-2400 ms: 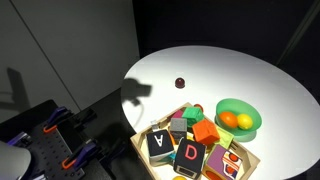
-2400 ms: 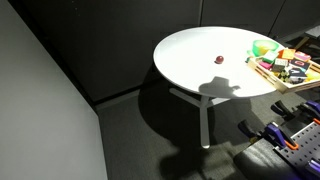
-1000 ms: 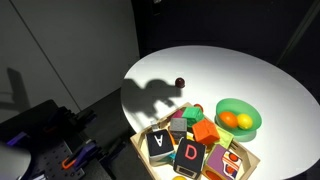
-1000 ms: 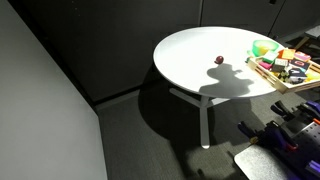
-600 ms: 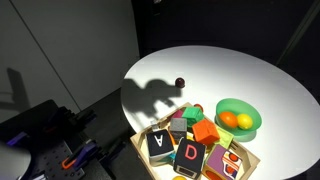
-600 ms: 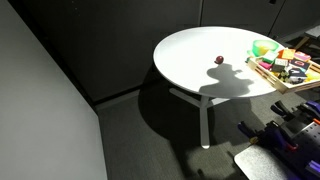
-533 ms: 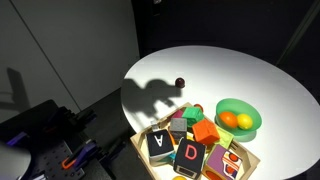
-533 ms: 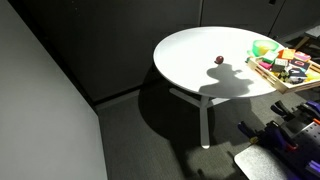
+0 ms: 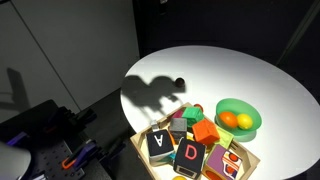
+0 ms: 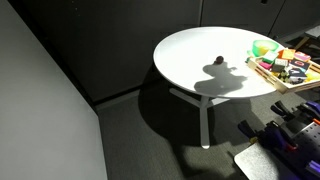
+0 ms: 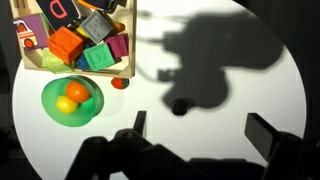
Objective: Put the toy plum in the bowl
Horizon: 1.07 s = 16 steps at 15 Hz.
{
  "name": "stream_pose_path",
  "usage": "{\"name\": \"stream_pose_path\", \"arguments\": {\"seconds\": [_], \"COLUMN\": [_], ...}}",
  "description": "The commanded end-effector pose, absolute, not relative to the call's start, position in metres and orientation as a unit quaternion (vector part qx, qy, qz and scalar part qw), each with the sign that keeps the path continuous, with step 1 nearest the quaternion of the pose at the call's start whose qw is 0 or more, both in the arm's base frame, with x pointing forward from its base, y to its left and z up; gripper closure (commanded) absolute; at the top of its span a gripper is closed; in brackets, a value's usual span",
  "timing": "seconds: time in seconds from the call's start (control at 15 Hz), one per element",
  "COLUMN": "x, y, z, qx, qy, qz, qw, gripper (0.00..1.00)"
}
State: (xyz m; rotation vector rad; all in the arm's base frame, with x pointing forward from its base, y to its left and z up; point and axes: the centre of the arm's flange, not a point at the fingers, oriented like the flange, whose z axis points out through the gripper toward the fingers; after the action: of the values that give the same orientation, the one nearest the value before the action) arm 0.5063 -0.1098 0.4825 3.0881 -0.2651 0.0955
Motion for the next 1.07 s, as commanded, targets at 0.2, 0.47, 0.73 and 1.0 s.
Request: {"name": "stream_pose_path", "arguments": {"seconds": [0.2,0.47,0.73,1.0], "x": [0.560,0.590,0.616,0.640], "y": [-0.122,-0.131,-0.141,-0.152], "z": [0.475,0.449,0.418,0.391], "qx": [0.997,0.998,0.997,0.995], "qy": [-0.068,-0.062,-0.072,-0.088], "qz": [0.023,0.001,-0.018,-0.034], "qw": [0.016,0.017,0.011,0.011], "gripper": [0.00,0.00,0.00,0.00]}}
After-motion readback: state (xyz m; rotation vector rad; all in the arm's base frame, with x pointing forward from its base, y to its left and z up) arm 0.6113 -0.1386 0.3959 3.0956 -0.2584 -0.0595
